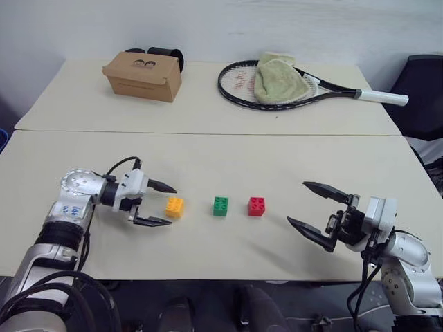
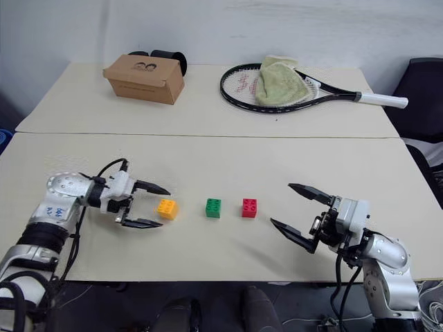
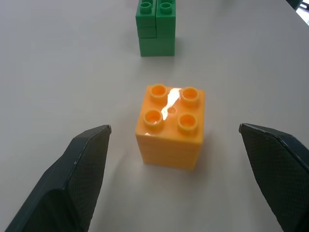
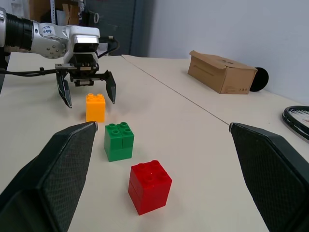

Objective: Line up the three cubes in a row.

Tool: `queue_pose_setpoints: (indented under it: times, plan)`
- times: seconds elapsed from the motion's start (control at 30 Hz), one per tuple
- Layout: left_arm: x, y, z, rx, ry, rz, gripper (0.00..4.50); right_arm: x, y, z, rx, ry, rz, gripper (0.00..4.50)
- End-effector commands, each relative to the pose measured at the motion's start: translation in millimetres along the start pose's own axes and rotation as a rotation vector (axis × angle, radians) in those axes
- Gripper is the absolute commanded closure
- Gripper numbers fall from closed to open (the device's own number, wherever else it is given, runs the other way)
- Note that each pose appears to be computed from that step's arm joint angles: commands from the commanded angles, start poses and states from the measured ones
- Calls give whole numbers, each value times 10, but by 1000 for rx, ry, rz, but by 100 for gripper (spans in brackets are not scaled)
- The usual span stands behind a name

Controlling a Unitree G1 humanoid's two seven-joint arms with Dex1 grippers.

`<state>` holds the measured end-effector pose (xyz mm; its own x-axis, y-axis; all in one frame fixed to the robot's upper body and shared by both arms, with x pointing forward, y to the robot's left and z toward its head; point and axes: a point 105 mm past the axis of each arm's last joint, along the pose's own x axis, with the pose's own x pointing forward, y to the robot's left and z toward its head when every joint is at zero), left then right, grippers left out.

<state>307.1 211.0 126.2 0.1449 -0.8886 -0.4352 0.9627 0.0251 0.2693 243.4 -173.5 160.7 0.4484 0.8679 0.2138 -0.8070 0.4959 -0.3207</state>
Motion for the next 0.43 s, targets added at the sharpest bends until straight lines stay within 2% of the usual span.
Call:
queue_pose_setpoints:
  times: [0.03,0.27,0.43]
  plan:
    - [-501,-105,47,-44,39,172,2,-101,-119,211,-56,17,21,0]
    - [-1025,-527,-192,-151,183,398,2,-330,-180,199,-77,181,163,0]
    - [-1149,-563,-176,-171,185,511,2,-357,-191,120,-71,237,226,0]
